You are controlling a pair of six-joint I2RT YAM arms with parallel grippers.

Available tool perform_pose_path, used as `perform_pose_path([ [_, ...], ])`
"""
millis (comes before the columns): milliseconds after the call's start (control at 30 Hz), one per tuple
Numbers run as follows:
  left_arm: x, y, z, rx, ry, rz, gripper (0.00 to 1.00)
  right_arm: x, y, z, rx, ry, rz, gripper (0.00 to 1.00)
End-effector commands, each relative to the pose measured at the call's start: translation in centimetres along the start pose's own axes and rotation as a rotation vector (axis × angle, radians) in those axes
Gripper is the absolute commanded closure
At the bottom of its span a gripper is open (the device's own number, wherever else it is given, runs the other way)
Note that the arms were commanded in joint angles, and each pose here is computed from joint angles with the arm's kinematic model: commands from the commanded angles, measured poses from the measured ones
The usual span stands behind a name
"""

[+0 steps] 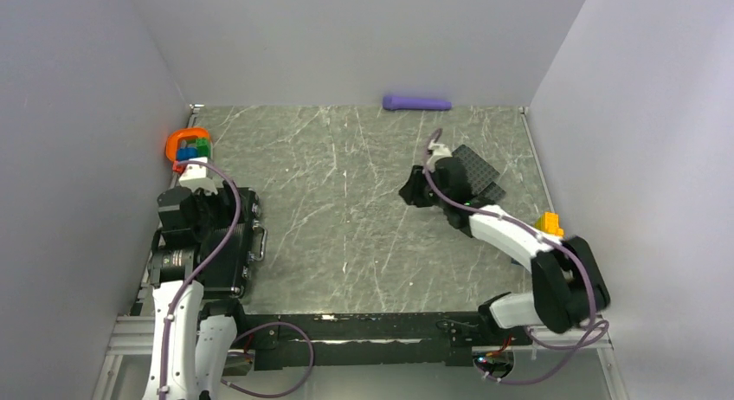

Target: Pack up texas hold em set

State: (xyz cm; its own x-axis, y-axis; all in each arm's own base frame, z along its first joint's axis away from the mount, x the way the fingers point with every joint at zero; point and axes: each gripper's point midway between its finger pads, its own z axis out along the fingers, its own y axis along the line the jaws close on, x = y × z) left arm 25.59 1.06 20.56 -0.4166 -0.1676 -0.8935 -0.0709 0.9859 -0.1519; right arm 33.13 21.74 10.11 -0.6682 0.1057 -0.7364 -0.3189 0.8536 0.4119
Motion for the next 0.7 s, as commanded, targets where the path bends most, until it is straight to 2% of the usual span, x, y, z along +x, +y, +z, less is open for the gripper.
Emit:
perform_pose_path([
  [0,-2.1,-1.7,-0.8,0.087,-0.103,0.05,0.17,-3.1,-3.2,-4.2,0.121,-0.107,-0.068,0.64],
  [133,-3.0,-2.4,-1.7,0.124,-0.164,0.076,0.14,-5.6,-4.6,-7.8,0.224,-0.211,-0.09,0.64],
  [367,-4.2,-2.7,-3.3,0.133,-0.269,0.107,0.11,-8.9,-4.1,-12.1,0.261,-0.397,-0.107,0.63],
  [667,-4.5,-2.4,-3.7,0.112,-0.293,0.108,0.11,-9.4,-4.8,-13.4,0.305,-0.442,-0.131,0.62],
])
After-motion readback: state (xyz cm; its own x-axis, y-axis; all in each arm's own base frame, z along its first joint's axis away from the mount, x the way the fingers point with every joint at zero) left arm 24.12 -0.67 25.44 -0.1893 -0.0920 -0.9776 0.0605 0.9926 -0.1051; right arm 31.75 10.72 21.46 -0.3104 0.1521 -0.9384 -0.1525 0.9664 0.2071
